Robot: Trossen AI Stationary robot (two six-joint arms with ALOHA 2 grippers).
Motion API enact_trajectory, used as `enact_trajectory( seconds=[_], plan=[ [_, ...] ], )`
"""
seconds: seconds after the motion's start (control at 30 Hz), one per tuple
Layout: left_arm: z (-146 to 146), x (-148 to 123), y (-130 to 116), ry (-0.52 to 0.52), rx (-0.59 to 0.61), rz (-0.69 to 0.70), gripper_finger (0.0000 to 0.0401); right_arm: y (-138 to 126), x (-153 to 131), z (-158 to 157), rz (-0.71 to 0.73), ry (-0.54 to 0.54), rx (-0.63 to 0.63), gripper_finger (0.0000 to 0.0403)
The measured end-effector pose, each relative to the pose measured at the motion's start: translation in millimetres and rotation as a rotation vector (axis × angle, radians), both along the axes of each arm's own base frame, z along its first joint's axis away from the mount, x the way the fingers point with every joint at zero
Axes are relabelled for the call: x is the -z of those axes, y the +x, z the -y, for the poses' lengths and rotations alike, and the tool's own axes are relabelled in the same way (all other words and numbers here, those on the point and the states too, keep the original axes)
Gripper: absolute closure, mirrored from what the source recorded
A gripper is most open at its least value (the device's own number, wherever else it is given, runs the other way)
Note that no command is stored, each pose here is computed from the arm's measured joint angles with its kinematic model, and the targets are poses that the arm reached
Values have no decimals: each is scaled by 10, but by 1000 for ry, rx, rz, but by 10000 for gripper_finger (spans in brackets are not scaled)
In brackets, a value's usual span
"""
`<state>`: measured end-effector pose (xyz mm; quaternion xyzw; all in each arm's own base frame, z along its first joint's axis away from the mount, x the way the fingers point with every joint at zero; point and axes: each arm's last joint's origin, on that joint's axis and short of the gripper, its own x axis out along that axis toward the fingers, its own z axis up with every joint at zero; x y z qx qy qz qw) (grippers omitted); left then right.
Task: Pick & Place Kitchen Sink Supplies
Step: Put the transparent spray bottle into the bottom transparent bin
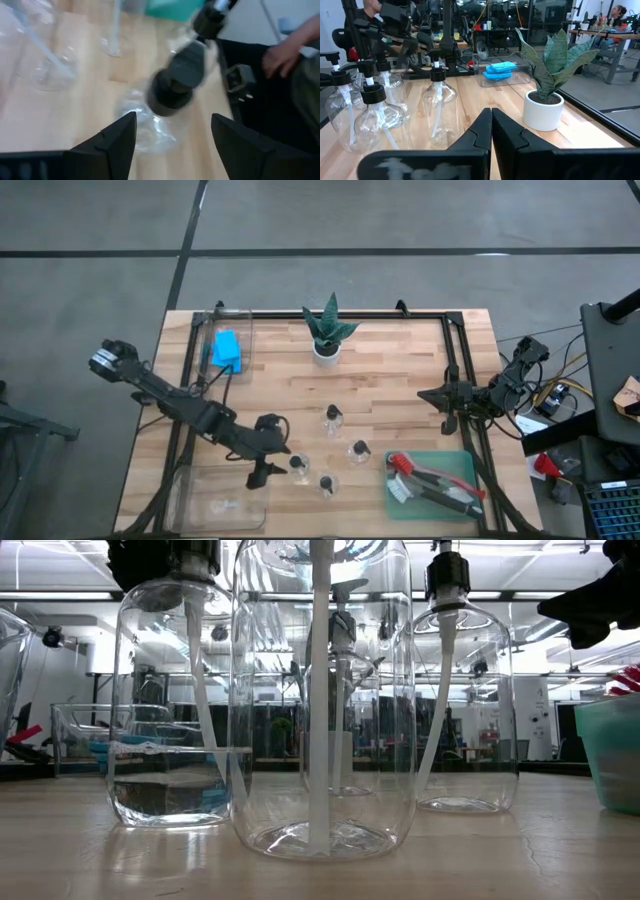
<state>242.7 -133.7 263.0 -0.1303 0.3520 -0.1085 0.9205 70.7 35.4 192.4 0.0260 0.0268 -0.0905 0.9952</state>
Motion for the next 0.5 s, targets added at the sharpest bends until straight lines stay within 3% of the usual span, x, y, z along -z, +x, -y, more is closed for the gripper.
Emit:
enact_trajectory(
  seconds=[0.5],
  plan=[
    [65, 83, 136, 39, 2, 61, 154, 0, 0, 0, 0, 0, 0, 394]
  ],
)
